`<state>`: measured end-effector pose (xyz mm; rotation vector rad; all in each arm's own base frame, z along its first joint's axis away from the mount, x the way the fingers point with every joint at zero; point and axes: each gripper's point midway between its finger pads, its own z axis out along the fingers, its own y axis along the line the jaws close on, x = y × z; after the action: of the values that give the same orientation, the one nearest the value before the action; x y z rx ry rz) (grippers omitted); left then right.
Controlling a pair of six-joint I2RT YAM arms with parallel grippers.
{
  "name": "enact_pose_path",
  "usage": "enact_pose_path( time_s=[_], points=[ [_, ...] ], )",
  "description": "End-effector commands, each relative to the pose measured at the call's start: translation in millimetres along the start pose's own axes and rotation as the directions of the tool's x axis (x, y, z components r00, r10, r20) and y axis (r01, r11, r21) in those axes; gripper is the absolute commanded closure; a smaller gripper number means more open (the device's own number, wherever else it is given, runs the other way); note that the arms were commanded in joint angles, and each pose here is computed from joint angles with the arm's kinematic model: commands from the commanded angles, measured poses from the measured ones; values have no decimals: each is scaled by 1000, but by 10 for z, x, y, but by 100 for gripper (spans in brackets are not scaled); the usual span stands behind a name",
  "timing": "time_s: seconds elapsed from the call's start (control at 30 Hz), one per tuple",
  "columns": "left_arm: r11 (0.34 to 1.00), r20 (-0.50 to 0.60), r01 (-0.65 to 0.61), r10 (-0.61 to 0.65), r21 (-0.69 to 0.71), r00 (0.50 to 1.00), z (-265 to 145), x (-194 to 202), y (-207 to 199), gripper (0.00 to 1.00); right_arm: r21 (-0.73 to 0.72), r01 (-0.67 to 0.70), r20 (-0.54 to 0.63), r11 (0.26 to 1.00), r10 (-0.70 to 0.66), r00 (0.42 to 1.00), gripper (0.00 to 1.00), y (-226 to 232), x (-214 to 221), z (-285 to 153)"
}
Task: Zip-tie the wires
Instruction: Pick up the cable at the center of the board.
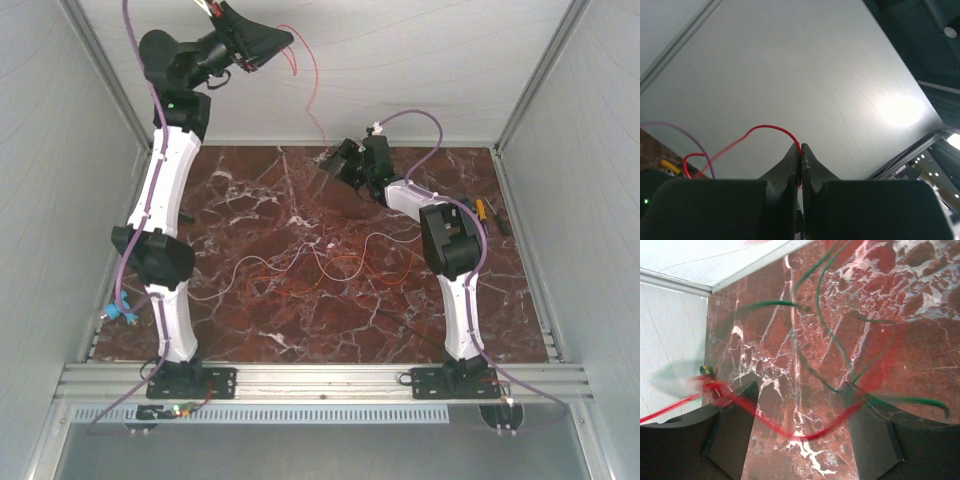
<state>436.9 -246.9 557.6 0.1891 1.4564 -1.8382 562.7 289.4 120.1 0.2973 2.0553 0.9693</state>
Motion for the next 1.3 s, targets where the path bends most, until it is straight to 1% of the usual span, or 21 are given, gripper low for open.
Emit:
enact_pose_path(
  time_s=[0.0, 0.1, 0.33, 0.47, 0.63, 0.67, 0.73, 0.83, 0.97, 1.03, 1.17, 1.27],
  points=[
    [980, 51, -139, 133, 141, 990, -151, -221, -504, 100, 28, 3, -16, 1000, -3, 1000, 33, -113, 14, 25],
    [976, 88, -169, 158, 136, 984, -261, -349, -575, 100, 48, -2, -30, 999, 3, 1000, 30, -188, 28, 18],
    [963, 140, -217, 196, 158, 971, -364, -443, -794, 100, 92, 8, -53, 996, -3, 999, 28, -295, 31, -21],
    [965, 121, -209, 192, 159, 974, -372, -414, -777, 100, 67, 14, -75, 998, -9, 997, 27, -246, 59, -34],
    [978, 91, -166, 155, 124, 984, -388, -356, -583, 100, -102, 112, -88, 988, -121, 989, 22, 121, 25, -196],
    [980, 86, -162, 153, 119, 985, -389, -343, -555, 100, -123, 138, -88, 983, -149, 985, 21, 130, 52, -248],
    [981, 75, -156, 148, 111, 986, -391, -322, -511, 100, -165, 222, -47, 961, -233, 971, 19, 214, 4, -359],
    [984, 59, -141, 135, 113, 989, -390, -297, -470, 100, -201, 339, -5, 919, -347, 938, 16, 265, -9, -472],
    [985, 44, -125, 120, 121, 992, -386, -269, -463, 100, -232, 474, -8, 849, -489, 872, 15, 258, 108, -472],
    [986, 38, -115, 112, 122, 993, -385, -257, -465, 100, -213, 502, -6, 839, -514, 858, 14, 198, 126, -421],
    [987, 26, -96, 93, 128, 995, -385, -236, -480, 100, -197, 509, 17, 838, -516, 856, 17, 132, 87, -270],
    [988, 15, -80, 78, 130, 997, -382, -216, -487, 100, -188, 525, 75, 830, -521, 850, 25, 182, 30, -182]
  ],
)
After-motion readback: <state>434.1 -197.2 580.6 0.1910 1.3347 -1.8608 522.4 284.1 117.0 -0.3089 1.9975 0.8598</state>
